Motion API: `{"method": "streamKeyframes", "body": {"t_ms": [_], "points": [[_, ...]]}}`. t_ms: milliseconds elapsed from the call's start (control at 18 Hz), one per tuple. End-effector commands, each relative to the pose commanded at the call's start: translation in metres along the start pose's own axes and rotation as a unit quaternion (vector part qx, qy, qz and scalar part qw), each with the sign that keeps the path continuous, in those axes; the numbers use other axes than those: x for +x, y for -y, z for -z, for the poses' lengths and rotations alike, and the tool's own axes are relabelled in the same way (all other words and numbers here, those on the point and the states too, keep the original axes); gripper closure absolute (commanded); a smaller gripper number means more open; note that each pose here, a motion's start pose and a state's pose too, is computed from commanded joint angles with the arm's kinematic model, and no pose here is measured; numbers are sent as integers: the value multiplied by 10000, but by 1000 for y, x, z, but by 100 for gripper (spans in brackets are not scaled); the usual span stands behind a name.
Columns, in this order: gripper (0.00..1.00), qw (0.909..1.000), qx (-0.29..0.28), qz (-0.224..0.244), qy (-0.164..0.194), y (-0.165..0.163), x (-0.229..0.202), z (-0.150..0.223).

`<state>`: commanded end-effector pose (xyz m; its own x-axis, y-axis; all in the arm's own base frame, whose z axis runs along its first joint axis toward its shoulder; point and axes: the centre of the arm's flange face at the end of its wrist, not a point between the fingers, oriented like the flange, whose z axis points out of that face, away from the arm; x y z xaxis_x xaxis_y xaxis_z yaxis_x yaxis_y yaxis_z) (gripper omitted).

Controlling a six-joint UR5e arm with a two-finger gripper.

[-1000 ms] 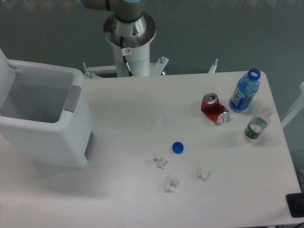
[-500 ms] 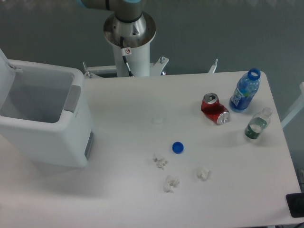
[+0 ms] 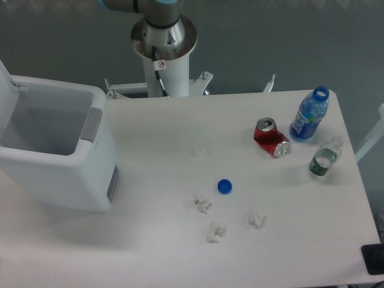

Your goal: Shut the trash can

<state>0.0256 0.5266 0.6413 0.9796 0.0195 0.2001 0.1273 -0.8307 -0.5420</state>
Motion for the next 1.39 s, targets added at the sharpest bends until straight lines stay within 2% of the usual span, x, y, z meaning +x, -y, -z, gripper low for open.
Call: {"method": "streamKeyframes", "body": {"t_ms": [1389], "points": [[94, 9990, -119, 68, 416, -15, -10, 7]]}}
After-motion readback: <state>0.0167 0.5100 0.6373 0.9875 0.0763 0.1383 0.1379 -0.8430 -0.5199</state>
